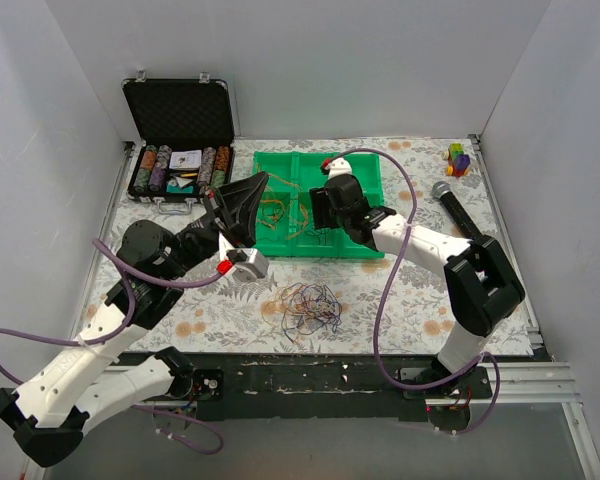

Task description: Untangle the cables

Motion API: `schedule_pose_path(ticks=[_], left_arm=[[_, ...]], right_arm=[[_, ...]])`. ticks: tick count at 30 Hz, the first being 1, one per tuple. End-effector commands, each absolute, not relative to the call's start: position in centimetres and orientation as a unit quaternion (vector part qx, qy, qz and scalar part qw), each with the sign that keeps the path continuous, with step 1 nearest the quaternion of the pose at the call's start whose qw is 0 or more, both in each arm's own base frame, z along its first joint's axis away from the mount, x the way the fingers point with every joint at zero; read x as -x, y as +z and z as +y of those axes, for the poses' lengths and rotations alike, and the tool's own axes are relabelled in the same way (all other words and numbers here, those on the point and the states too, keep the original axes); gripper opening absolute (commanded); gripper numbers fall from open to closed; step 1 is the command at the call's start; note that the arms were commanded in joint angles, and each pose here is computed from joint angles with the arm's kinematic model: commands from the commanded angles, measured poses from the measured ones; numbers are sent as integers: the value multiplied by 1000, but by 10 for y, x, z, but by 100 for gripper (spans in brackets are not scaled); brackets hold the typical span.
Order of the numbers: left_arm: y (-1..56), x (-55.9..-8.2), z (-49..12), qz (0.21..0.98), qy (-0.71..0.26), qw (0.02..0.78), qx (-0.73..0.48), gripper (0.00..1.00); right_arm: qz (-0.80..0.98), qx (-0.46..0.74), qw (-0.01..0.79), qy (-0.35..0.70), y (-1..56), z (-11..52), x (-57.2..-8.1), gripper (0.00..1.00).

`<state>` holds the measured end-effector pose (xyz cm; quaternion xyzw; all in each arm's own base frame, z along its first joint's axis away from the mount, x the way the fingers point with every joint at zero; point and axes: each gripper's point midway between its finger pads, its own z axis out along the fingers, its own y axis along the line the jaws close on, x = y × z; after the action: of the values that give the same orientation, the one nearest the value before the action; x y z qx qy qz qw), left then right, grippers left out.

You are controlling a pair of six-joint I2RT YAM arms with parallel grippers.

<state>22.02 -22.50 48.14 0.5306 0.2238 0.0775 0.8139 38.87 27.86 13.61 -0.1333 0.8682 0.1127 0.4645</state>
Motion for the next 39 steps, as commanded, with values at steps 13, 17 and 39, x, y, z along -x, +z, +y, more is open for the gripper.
schedule_pose_path(ticks=[13,17,39], left_arm=[[481,-214,-211,242,79,818,-517,0],[483,-210,-207,240,82,819,-514,0],[484,-203,-205,230,80,823,-514,0]], right_arm=[[875,95,474,40,128,258,-409,69],[881,102,461,29,113,260,-412,60],[903,112,411,53,67,306,-328,38]])
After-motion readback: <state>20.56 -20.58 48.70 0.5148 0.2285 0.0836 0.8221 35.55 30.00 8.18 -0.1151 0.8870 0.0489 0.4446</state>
